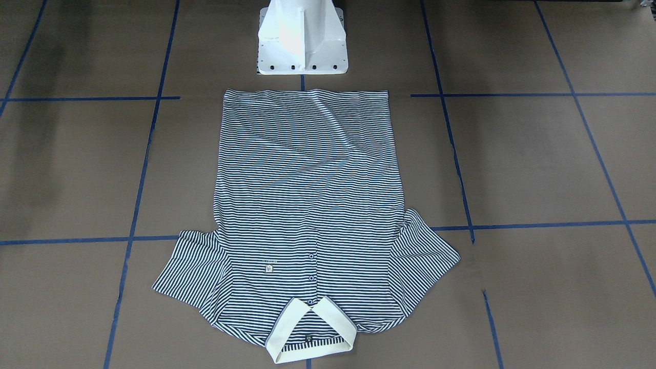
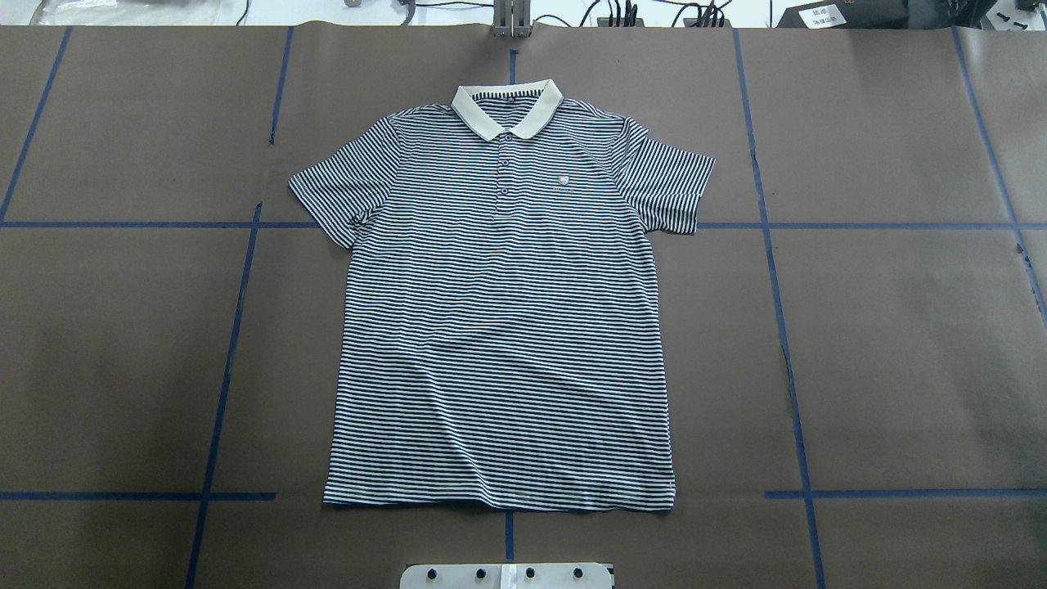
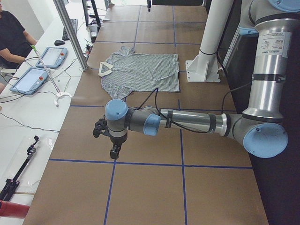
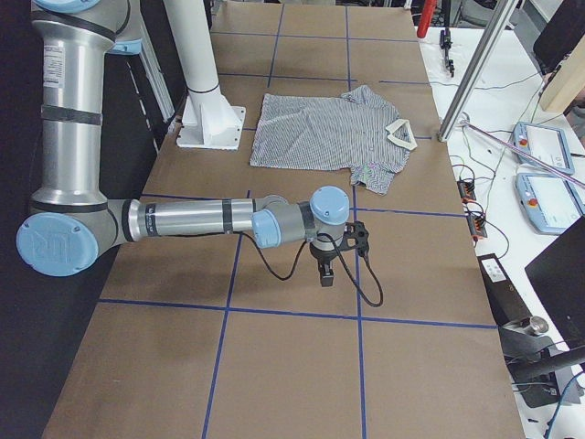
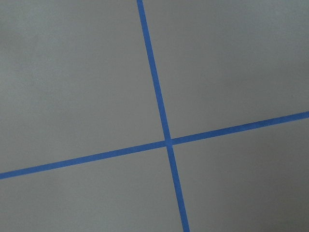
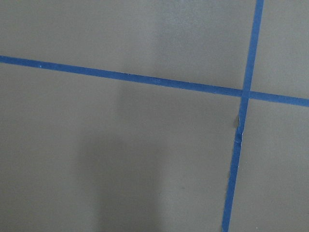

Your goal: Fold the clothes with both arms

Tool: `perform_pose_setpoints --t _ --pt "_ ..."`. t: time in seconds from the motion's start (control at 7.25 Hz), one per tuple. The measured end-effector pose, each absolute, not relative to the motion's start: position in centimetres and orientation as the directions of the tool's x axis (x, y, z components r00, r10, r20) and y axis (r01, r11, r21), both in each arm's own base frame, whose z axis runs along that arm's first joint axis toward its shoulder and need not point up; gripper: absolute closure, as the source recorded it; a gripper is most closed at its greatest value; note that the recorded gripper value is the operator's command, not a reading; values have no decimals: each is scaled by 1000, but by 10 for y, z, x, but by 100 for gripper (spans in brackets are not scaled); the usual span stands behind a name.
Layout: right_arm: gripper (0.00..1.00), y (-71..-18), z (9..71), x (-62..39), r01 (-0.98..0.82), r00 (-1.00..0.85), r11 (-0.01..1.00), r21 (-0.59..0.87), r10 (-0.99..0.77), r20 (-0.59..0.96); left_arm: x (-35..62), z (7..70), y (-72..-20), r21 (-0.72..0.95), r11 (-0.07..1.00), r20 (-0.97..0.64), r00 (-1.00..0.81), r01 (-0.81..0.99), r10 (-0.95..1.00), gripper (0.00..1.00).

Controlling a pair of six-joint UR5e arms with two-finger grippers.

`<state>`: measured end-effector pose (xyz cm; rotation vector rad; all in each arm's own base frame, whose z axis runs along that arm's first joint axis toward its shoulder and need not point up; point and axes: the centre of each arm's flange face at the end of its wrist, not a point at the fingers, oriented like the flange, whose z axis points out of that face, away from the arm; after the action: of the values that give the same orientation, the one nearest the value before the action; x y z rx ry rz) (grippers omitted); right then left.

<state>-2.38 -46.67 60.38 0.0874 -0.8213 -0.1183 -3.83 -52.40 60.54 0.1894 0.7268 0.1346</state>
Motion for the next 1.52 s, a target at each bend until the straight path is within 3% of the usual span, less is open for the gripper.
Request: perform_pose_setpoints --t 0.28,0.55,0.97,1.24,1.52 --pt "0 -478 584 -35 37 669 993 110 -106 736 -37 590 -526 208 978 -659 740 8 134 0" --pt "0 -525 521 -88 -39 647 997 63 -22 762 -36 585 -522 244 969 -664 734 28 146 0" --pt "1 -616 415 -246 -222 622 975 -29 165 766 -30 575 -513 295 955 -676 712 25 190 0" --pt "25 -649 416 -335 -343 555 939 -20 220 803 -14 577 -508 289 957 -705 677 0 212 0" --pt "34 -660 429 -391 -433 545 901 11 252 799 -9 574 -507 292 956 -711 666 -9 224 0"
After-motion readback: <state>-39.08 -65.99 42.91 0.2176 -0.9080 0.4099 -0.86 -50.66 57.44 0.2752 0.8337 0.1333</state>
